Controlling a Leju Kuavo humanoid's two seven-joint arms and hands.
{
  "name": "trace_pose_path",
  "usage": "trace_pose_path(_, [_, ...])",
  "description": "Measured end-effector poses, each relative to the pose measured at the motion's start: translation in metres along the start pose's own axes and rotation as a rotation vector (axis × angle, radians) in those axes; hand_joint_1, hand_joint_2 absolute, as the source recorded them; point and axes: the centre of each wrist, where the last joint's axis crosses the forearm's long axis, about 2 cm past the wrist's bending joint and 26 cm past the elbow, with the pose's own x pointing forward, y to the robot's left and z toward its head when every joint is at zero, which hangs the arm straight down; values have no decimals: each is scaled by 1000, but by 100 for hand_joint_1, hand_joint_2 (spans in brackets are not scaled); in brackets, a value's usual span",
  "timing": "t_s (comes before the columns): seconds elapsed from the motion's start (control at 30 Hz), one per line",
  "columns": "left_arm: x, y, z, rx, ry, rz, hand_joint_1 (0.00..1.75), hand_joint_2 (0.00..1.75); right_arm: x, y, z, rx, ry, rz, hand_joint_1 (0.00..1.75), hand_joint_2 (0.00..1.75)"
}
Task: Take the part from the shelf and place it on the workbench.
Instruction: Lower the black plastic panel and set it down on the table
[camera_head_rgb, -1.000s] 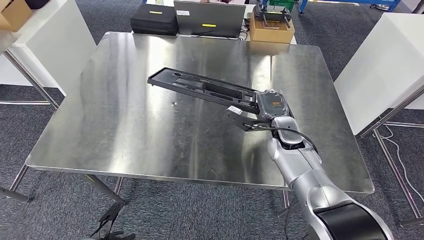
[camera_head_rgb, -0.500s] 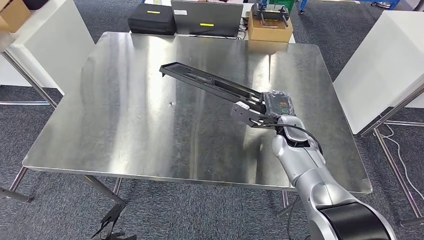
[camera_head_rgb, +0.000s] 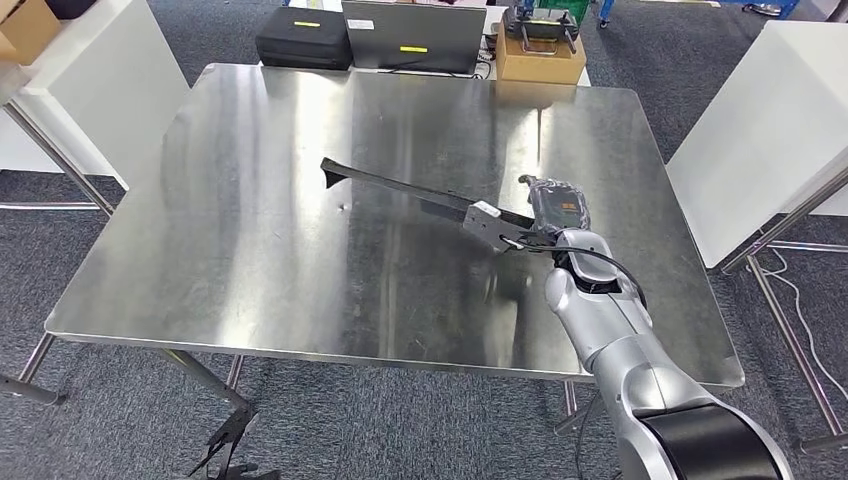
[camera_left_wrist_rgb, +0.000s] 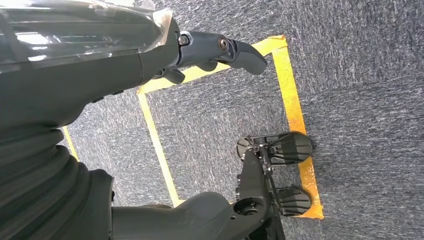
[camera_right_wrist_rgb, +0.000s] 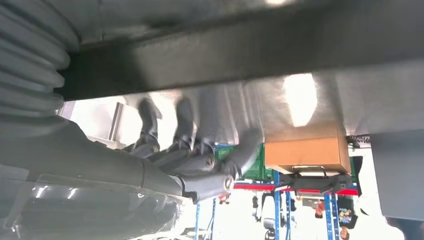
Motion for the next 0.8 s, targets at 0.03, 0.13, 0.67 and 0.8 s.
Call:
trace_pose_path(0.03, [0,0,0,0,0,1,0,175,0,-1,0,-1,-1,2,0,0])
trace_pose_path(0.13, [0,-1,0,-3,0,2,0,175,0,-3,-1,-5,-5,8,0,0])
trace_pose_path(0.67, [0,-3,-1,-17,4,3,0,175,5,-17,-7,-40,-54,24,0,0])
trace_pose_path(0.8, [-1,-3,-1,-20,6,3,0,175,6,-20,-9,-50,-62,25,0,0])
